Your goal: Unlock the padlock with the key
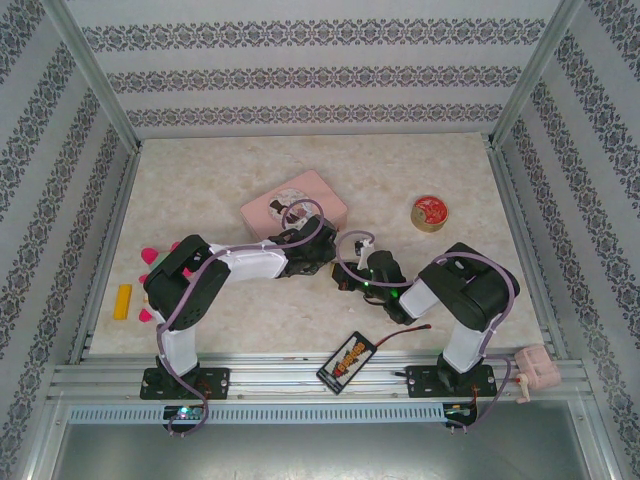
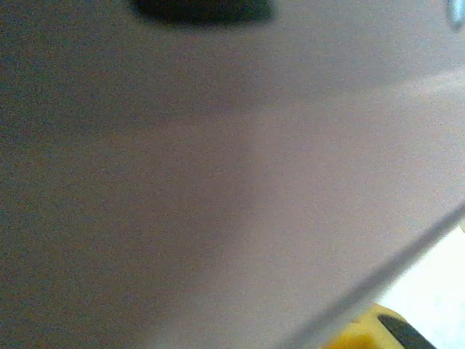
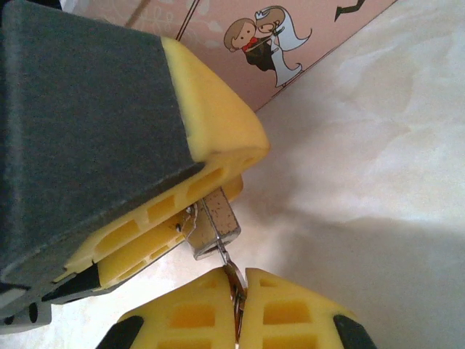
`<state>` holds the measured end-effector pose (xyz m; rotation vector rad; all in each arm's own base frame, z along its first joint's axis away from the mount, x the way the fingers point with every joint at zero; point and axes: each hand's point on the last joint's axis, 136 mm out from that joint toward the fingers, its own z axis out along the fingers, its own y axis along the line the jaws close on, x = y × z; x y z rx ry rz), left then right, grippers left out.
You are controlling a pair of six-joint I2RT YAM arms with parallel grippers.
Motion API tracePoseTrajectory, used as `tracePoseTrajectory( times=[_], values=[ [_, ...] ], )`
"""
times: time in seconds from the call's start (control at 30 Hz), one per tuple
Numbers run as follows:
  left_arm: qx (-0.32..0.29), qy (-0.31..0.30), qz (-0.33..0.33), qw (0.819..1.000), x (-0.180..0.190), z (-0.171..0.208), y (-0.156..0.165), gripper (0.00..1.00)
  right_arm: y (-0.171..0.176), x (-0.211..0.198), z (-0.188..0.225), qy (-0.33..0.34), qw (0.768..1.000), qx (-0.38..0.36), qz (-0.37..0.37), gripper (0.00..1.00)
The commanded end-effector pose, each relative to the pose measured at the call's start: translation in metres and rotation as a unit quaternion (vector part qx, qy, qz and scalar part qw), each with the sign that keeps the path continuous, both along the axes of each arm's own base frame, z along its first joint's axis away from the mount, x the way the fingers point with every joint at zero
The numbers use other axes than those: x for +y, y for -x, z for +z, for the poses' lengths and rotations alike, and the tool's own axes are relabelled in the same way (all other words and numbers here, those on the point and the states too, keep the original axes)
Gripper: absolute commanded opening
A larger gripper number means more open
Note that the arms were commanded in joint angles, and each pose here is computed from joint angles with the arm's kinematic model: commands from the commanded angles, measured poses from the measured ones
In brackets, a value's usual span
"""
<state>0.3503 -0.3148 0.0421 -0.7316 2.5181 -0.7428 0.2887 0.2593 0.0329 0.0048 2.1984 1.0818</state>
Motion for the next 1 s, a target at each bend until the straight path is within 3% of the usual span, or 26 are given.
tracePoseTrajectory(
  times=[0.0, 0.97],
  values=[
    [0.026, 0.061, -0.011, 0.998, -0.016, 0.01, 0.013, 0.1, -0.008, -0.002, 0.005, 0.0, 1.0, -0.024, -0.017, 0.0],
    [0.007, 0.069, 0.013, 0.997, -0.005, 0.017, 0.009, 0.1, 0.002, -0.017, -0.01, -0.017, 1.0, -0.006, -0.012, 0.0]
  ],
)
